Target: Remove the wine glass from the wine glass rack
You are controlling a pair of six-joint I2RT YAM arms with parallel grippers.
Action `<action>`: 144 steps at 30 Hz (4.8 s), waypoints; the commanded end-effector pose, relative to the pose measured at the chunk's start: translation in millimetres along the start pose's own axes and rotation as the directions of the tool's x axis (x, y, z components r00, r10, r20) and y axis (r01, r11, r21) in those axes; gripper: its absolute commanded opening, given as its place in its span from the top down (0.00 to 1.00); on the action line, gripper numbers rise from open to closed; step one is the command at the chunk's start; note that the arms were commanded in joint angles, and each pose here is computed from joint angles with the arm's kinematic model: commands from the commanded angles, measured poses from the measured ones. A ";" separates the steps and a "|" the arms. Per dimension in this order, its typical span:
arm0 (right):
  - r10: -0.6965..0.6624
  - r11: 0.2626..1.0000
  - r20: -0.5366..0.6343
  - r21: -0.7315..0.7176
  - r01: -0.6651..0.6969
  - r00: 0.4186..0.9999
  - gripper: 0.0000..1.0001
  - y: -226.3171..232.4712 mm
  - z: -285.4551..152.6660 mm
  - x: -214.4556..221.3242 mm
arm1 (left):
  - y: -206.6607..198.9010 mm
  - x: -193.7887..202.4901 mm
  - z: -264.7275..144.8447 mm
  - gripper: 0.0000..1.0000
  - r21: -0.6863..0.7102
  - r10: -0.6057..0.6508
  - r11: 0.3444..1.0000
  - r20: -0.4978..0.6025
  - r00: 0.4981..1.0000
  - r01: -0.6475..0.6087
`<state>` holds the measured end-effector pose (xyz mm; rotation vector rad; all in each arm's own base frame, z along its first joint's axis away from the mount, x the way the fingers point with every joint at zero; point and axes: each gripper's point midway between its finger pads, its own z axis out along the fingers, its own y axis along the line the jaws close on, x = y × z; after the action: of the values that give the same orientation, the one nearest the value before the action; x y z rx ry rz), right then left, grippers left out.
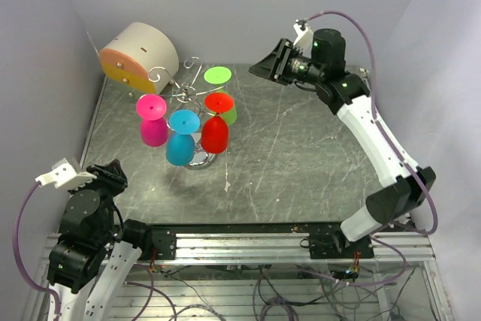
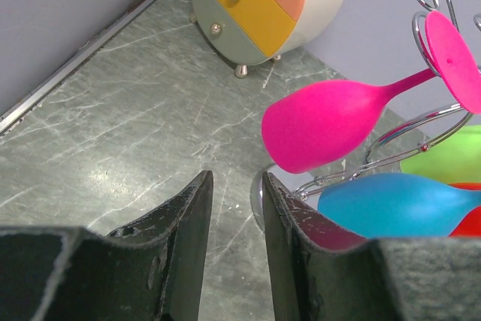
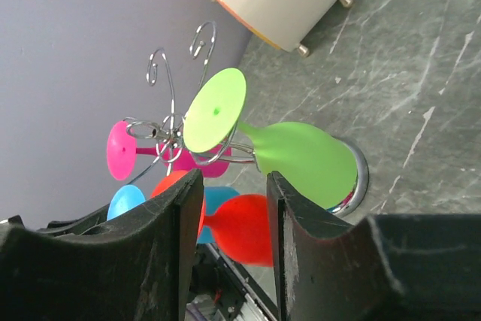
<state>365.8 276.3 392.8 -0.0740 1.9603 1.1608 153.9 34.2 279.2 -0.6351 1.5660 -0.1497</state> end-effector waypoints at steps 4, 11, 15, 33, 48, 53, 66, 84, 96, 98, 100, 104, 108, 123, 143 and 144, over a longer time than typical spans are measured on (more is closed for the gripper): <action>-0.003 0.988 -0.059 -0.156 -0.006 0.998 0.61 20.9 26.0 -4.5 | 3.3 -6.1 -2.3 0.57 -0.010 -0.025 1.000 0.030 0.999 0.026; 0.008 0.979 -0.098 -0.204 -0.028 0.995 0.58 20.3 48.4 6.2 | 4.1 -6.6 -3.1 0.57 -0.010 -0.029 1.000 0.033 0.999 0.029; 0.002 0.974 -0.121 -0.225 -0.029 0.993 0.59 22.7 58.8 14.6 | 4.7 -6.6 -3.3 0.57 -0.012 -0.030 0.999 0.034 0.999 0.031; 0.008 0.977 -0.149 -0.209 -0.040 0.989 0.62 9.5 90.7 23.4 | 6.1 -7.6 -4.3 0.58 -0.017 -0.035 0.999 0.039 0.999 0.036; 0.012 0.971 -0.087 -0.236 -0.032 0.996 1.00 25.6 79.3 7.9 | 6.5 -7.7 -4.0 0.58 -0.020 -0.034 0.999 0.039 0.999 0.035; 0.030 0.972 -0.067 -0.230 -0.045 0.997 1.00 30.9 71.4 3.2 | 6.7 -7.6 -3.9 0.58 -0.021 -0.034 0.999 0.040 0.999 0.035; 0.082 0.953 -0.083 -0.285 -0.102 0.993 1.00 47.4 49.8 6.0 | 7.5 -8.7 -4.9 0.58 -0.022 -0.038 0.999 0.044 0.998 0.039; 0.056 0.949 -0.140 -0.299 -0.097 0.988 1.00 57.3 69.8 32.4 | 7.7 -8.5 -5.0 0.58 -0.023 -0.038 0.999 0.044 0.998 0.039; 0.068 0.966 -0.038 -0.248 -0.075 0.997 1.00 32.2 106.7 9.1 | 7.9 -8.4 -4.8 0.58 -0.023 -0.038 0.999 0.044 0.998 0.039; 0.070 0.970 0.005 -0.232 -0.067 0.998 1.00 27.8 105.7 0.4 | 7.6 -8.2 -4.6 0.58 -0.023 -0.037 0.999 0.043 0.998 0.038; 0.065 0.974 0.055 -0.221 -0.052 0.996 1.00 26.0 100.1 -10.8 | 7.6 -8.3 -4.7 0.58 -0.022 -0.038 0.999 0.044 0.998 0.039; 0.041 0.983 0.157 -0.181 -0.012 0.987 1.00 24.7 82.7 -34.2 | 7.8 -8.0 -4.5 0.58 -0.023 -0.037 0.999 0.043 0.998 0.038; -0.016 0.996 0.255 -0.077 0.037 0.967 1.00 10.5 56.8 -65.2 | 7.7 -7.7 -4.3 0.58 -0.024 -0.035 0.999 0.041 0.999 0.036; -0.559 0.829 0.229 0.136 0.542 0.797 1.00 61.4 -112.4 -1.9 | -119.0 -40.7 -21.5 0.43 0.368 -0.020 0.924 -0.222 0.975 0.103; -0.720 0.693 0.113 0.069 0.717 0.685 1.00 44.0 -170.2 62.0 | -218.7 -42.8 -97.9 0.41 0.589 0.028 0.650 -0.649 0.760 0.479; -0.734 0.678 0.127 0.081 0.730 0.668 1.00 46.2 -166.1 55.6 | -218.0 -39.2 -96.5 0.41 0.577 0.027 0.657 -0.660 0.751 0.484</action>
<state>188.2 197.2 397.0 -0.6730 1.6552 0.6657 137.4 -143.5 435.7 -0.1526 1.7753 -1.1680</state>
